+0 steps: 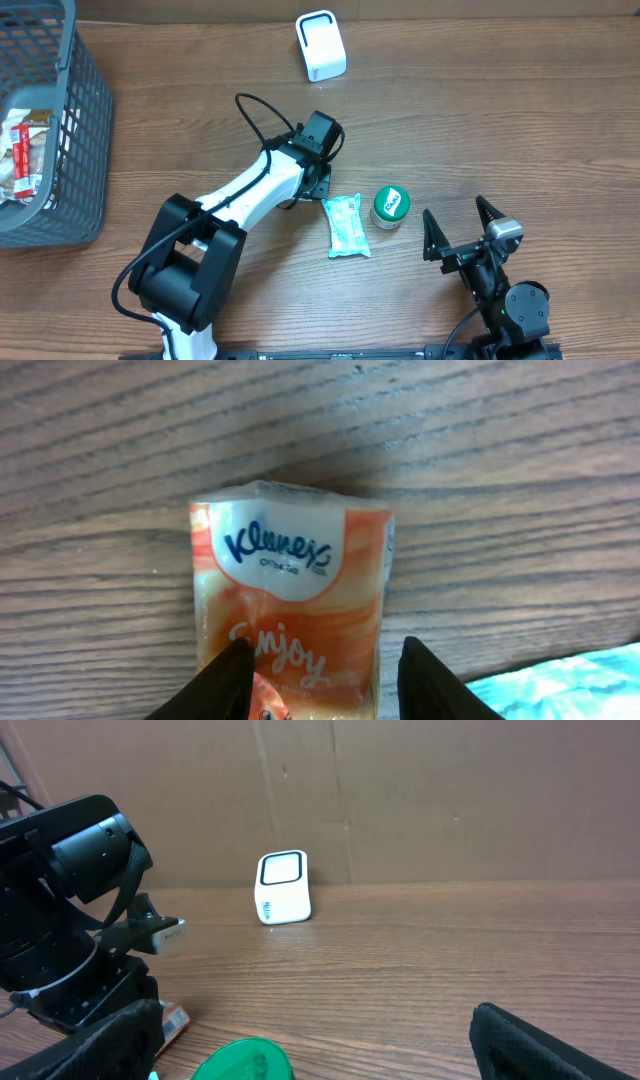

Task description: Scan the item barcode

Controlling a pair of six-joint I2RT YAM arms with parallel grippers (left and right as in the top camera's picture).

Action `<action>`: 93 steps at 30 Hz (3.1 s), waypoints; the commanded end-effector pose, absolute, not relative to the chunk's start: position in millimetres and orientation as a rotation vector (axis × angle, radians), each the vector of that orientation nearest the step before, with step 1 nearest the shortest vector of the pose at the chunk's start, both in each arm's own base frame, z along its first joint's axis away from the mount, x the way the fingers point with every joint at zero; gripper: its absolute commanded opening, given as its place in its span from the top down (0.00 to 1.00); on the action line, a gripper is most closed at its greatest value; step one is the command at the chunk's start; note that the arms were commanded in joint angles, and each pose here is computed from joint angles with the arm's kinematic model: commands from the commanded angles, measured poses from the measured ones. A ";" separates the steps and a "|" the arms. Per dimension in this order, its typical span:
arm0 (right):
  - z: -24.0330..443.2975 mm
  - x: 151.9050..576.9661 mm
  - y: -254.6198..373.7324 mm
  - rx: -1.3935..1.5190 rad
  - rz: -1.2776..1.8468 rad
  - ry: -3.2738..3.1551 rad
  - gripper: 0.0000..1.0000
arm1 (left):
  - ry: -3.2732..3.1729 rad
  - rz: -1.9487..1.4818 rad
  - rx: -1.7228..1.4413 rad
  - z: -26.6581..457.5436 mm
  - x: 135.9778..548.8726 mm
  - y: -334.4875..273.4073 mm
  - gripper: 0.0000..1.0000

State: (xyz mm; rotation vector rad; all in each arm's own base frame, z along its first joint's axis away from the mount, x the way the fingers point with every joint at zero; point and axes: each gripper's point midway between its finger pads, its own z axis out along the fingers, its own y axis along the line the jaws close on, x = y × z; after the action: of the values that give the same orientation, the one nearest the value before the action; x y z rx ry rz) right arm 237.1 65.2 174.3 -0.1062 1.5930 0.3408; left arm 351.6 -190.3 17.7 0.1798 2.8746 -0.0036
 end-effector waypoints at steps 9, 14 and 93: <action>170.2 238.3 63.0 -0.100 0.329 1.599 0.00 | 2.869 0.155 0.271 -4.4 335.0 -186.1 0.65; 170.2 238.3 63.0 -0.100 0.329 1.599 0.00 | 2.888 0.172 0.288 -13.4 330.8 -186.9 0.79; 170.2 238.3 63.0 -0.100 0.329 1.599 0.00 | 2.660 -1.183 0.102 40.6 357.9 -229.9 0.96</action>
State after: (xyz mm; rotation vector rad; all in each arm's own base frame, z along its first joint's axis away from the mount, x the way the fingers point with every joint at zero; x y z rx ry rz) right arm 237.1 65.2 174.5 -0.1068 1.5921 0.3409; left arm 353.7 -234.4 35.0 0.1283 2.6795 -1.2029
